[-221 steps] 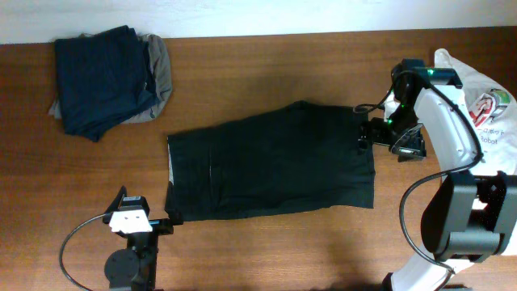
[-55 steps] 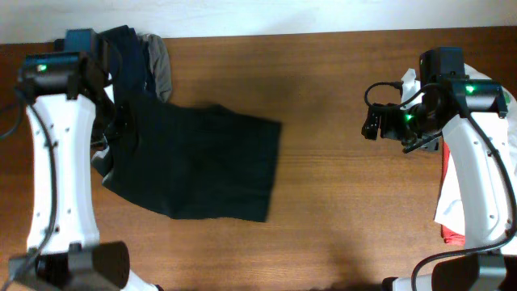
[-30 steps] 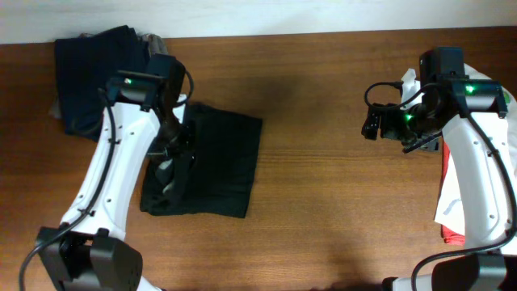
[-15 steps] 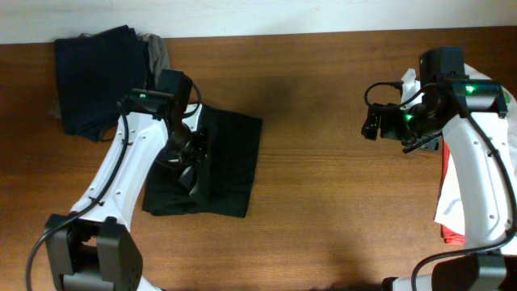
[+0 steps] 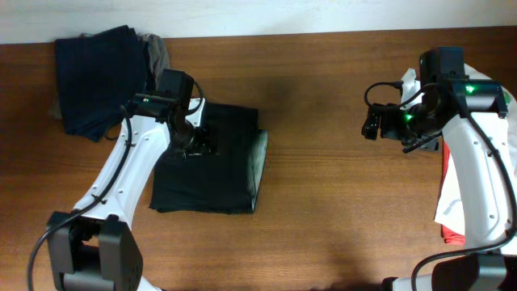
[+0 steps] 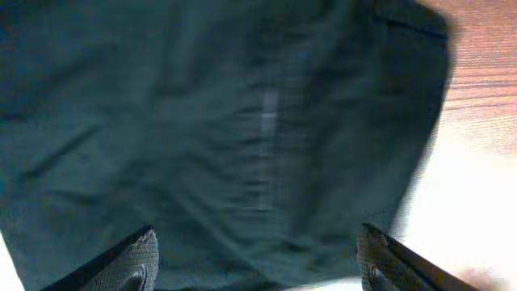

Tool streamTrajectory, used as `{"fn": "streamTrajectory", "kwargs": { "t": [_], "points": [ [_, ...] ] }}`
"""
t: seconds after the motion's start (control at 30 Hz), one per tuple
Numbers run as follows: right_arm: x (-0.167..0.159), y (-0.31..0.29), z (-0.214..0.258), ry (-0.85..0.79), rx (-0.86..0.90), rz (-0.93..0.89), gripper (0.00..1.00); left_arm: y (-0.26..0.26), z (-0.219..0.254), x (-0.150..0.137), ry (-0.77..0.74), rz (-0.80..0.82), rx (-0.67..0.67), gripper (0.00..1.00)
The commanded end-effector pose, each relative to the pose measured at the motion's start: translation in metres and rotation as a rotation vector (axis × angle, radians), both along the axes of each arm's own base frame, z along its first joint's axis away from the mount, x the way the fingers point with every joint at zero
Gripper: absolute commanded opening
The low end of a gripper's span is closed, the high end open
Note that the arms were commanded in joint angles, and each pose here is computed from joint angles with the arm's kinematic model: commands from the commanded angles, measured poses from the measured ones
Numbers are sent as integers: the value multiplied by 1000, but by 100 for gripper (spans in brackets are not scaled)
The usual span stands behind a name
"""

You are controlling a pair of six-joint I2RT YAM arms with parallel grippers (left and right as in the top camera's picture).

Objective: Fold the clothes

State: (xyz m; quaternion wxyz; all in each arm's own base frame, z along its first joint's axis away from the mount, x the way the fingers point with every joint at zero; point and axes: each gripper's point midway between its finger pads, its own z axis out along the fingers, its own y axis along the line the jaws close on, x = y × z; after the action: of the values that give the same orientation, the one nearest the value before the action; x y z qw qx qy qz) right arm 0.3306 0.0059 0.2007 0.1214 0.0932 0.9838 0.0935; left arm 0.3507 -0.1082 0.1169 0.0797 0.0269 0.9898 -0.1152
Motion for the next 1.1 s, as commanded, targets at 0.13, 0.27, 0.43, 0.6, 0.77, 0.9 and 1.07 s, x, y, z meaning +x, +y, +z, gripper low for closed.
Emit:
{"fn": "streamTrajectory", "kwargs": {
  "t": [0.13, 0.27, 0.43, 0.6, 0.77, 0.9, 1.07],
  "points": [
    [1, -3, 3, -6, -7, -14, 98, -17, 16, 4, -21, -33, -83, 31],
    [1, -3, 3, -6, -7, -14, 98, -33, -8, -17, 61, -75, -67, 7],
    [1, -3, 3, -6, -7, -14, 98, -53, -58, -49, 178, -81, -51, 1],
    [1, -3, 3, -6, -7, -14, 98, -79, -80, -65, 204, -151, -90, 1],
    [1, -3, 3, -6, -7, -14, 98, -83, -104, -68, 199, -102, -37, 1],
    [1, -3, 3, -6, -7, -14, 98, -77, -129, -81, 265, -88, -1, 2],
    [1, -3, 3, -6, -7, -14, 98, -79, -112, -70, 244, -78, -12, 1]
  ]
}}
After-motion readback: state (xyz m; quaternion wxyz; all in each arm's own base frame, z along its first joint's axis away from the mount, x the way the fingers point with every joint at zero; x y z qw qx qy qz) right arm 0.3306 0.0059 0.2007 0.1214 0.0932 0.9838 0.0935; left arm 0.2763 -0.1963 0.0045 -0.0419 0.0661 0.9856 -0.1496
